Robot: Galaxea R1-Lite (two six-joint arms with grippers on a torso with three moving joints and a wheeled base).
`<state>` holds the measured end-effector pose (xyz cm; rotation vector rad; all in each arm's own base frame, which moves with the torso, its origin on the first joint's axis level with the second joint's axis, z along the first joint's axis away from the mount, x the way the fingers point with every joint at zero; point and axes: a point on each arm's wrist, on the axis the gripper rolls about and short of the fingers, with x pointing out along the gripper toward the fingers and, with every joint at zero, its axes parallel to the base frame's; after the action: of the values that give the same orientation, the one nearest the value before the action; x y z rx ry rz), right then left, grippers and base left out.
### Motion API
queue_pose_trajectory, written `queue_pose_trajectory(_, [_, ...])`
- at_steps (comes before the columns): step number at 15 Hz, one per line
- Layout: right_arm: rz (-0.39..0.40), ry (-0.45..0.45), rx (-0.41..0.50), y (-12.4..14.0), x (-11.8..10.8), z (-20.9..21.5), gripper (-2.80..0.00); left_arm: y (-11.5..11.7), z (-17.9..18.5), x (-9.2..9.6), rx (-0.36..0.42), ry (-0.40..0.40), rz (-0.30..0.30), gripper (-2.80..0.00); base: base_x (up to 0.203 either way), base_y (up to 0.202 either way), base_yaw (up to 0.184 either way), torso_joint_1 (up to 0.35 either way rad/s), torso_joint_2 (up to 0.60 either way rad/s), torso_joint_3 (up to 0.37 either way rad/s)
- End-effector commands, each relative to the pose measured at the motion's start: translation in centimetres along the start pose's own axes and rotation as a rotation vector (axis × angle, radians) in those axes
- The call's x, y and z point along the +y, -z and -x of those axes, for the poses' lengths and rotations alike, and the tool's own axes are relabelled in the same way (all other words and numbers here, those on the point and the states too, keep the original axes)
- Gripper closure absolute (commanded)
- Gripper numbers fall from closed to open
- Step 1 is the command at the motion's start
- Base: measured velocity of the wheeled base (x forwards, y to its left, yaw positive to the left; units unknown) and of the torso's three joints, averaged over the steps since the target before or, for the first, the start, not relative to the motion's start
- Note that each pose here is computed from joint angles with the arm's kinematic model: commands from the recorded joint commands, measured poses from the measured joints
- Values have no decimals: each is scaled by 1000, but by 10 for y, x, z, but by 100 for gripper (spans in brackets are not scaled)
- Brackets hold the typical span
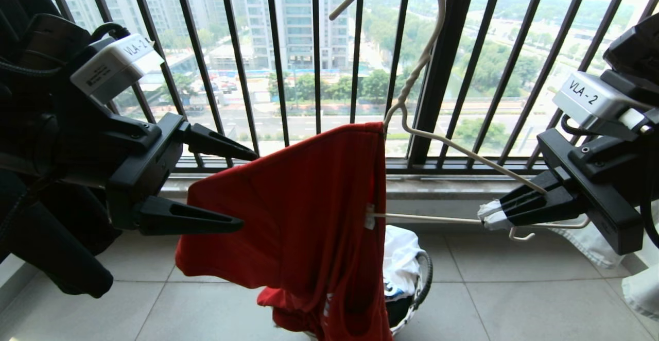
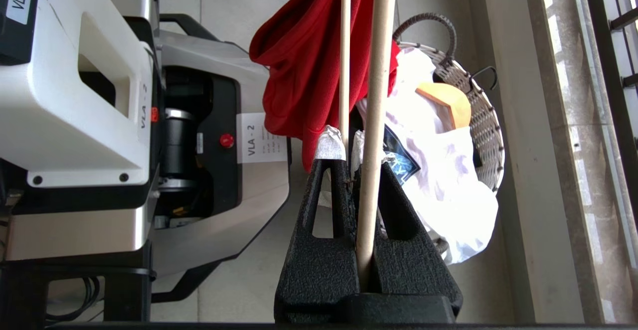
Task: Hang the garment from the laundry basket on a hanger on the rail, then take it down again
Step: Hang the clothes on the clothes rack
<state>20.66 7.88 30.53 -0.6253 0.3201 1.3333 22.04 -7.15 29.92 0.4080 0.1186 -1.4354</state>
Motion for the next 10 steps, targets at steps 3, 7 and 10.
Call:
queue_pose_trajectory(3, [-5, -13, -16, 1, -1, 0, 0, 2, -2, 1, -2, 11, 4, -280, 0, 0, 0, 0, 0, 0])
queue_pose_trajectory(7, [-18, -10, -32, 1, -4, 2, 0, 8, -4, 0, 6, 20, 28, -280, 0, 0, 0, 0, 0, 0])
queue_pose_trajectory(10, [-40, -10, -59, 0, -9, 4, 0, 14, -7, 5, 12, 28, 55, -280, 0, 0, 0, 0, 0, 0])
